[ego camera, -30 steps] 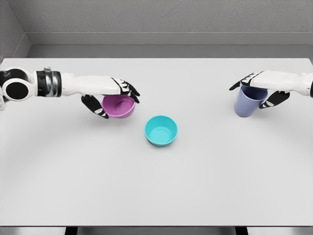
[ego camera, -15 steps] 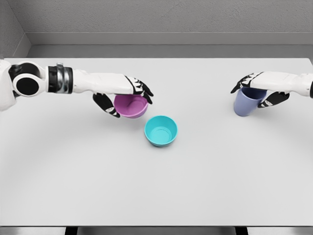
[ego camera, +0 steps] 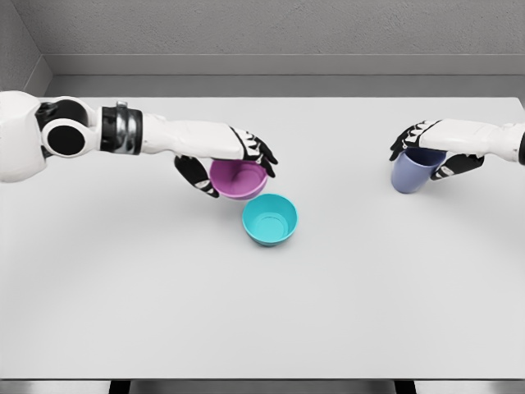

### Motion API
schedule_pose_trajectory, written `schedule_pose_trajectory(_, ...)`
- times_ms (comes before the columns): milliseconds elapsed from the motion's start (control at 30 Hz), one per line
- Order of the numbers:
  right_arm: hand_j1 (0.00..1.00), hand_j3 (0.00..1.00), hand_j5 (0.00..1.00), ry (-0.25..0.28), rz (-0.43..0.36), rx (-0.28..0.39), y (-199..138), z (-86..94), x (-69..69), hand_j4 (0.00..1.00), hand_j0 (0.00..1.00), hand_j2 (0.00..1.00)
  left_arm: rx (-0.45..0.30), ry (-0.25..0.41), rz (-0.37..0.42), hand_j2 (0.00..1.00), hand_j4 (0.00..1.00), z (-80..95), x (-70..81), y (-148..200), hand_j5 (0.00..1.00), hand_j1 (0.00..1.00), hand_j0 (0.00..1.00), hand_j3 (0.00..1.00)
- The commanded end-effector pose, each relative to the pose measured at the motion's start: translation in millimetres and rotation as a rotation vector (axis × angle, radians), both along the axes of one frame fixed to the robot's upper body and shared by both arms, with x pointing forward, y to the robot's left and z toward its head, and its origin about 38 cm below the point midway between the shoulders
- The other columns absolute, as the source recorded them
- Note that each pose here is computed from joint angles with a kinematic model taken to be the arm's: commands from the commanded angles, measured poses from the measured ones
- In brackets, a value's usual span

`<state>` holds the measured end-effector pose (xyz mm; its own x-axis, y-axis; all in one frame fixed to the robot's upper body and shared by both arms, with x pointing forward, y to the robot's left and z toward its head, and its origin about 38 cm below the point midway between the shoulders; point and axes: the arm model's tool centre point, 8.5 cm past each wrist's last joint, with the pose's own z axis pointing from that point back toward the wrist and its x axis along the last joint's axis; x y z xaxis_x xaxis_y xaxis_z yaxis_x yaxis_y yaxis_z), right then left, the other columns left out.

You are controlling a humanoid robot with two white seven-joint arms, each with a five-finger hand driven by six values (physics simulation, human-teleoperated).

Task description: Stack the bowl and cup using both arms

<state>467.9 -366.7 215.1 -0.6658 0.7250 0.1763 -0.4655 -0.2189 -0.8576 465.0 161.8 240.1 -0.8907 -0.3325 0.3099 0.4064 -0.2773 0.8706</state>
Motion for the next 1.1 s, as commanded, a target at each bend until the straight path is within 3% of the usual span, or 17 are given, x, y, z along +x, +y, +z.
schedule_pose_trajectory(0,0.69,0.69,0.69,-0.001,-0.001,0.0,-0.2,0.0,0.0,0.69,0.69,0.69,-0.009,0.006,-0.01,0.79,0.79,0.6,-1.5,-5.8,0.79,0.79,0.79,0.79)
schedule_pose_trajectory(367,0.69,0.69,0.69,-0.001,0.009,0.001,2.6,-0.5,-1.0,0.69,0.69,0.69,0.007,0.007,-0.065,0.79,0.79,-0.1,-6.2,-27.7,0.79,0.79,0.79,0.79)
schedule_pose_trajectory(1067,0.65,0.65,0.65,-0.043,0.049,0.0,7.1,20.8,-8.8,0.65,0.65,0.65,0.032,0.03,-0.103,0.78,0.78,-12.6,-12.8,-40.9,0.78,0.78,0.78,0.78)
